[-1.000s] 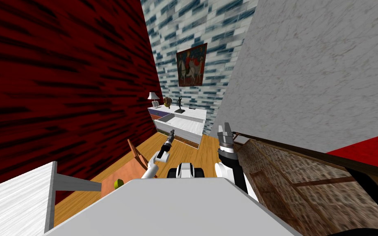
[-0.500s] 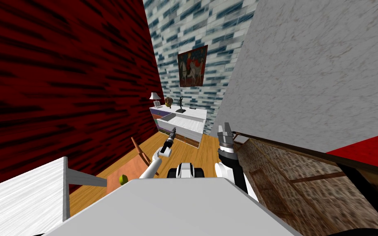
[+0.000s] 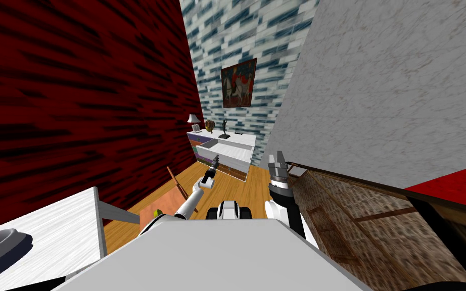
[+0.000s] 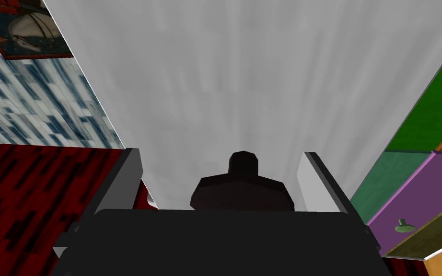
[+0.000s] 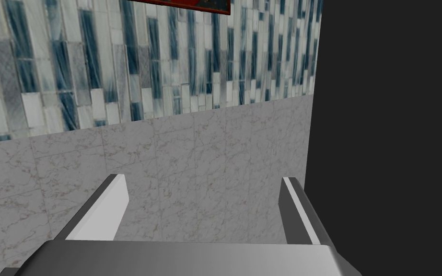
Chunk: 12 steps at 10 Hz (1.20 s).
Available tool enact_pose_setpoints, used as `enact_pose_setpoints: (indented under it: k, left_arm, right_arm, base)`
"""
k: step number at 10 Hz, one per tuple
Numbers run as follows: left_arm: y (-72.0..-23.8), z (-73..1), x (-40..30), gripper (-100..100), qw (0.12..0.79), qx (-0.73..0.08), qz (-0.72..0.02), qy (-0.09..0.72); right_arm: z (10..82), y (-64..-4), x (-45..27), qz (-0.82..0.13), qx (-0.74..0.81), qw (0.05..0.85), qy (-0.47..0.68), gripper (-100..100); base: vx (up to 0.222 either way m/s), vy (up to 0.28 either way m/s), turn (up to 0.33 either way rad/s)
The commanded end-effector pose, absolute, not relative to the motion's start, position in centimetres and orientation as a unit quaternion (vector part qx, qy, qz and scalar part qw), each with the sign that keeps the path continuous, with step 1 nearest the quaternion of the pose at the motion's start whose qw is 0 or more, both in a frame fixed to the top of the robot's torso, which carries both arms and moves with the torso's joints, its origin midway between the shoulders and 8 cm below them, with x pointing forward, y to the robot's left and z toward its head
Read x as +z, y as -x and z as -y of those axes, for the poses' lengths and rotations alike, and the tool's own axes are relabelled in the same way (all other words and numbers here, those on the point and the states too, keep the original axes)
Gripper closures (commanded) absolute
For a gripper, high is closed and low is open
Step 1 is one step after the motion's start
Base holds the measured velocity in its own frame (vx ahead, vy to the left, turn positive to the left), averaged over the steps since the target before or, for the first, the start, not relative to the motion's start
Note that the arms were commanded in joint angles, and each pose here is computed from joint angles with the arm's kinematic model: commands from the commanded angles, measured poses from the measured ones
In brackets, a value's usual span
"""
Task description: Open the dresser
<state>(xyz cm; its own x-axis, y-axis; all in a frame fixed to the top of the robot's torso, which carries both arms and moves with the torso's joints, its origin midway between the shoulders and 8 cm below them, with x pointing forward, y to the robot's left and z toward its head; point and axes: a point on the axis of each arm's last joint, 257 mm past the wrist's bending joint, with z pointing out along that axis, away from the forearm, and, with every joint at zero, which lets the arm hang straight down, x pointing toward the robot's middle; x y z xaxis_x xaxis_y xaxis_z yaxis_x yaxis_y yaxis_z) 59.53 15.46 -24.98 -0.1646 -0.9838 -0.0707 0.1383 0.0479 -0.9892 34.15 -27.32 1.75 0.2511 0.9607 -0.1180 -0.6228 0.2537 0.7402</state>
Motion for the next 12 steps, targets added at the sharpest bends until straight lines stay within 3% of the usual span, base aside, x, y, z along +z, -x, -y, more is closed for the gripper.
enact_pose_setpoints:
  k: [1, 12]
  left_arm:
    - [-61.3, -14.4, -24.1, -100, 0.501, -0.561, -0.523, 0.401]
    - [-65.7, -10.0, -21.8, -100, 0.483, -0.568, -0.534, 0.399]
  right_arm:
    - [27.3, -34.2, 1.7, -0.292, 0.538, 0.736, -0.29, 0]
    - [27.3, -34.1, 1.7, -0.292, 0.538, 0.736, -0.29, 0]
  base:
    - [-0.049, 0.01, -0.006]
    - [-0.051, 0.015, 0.025]
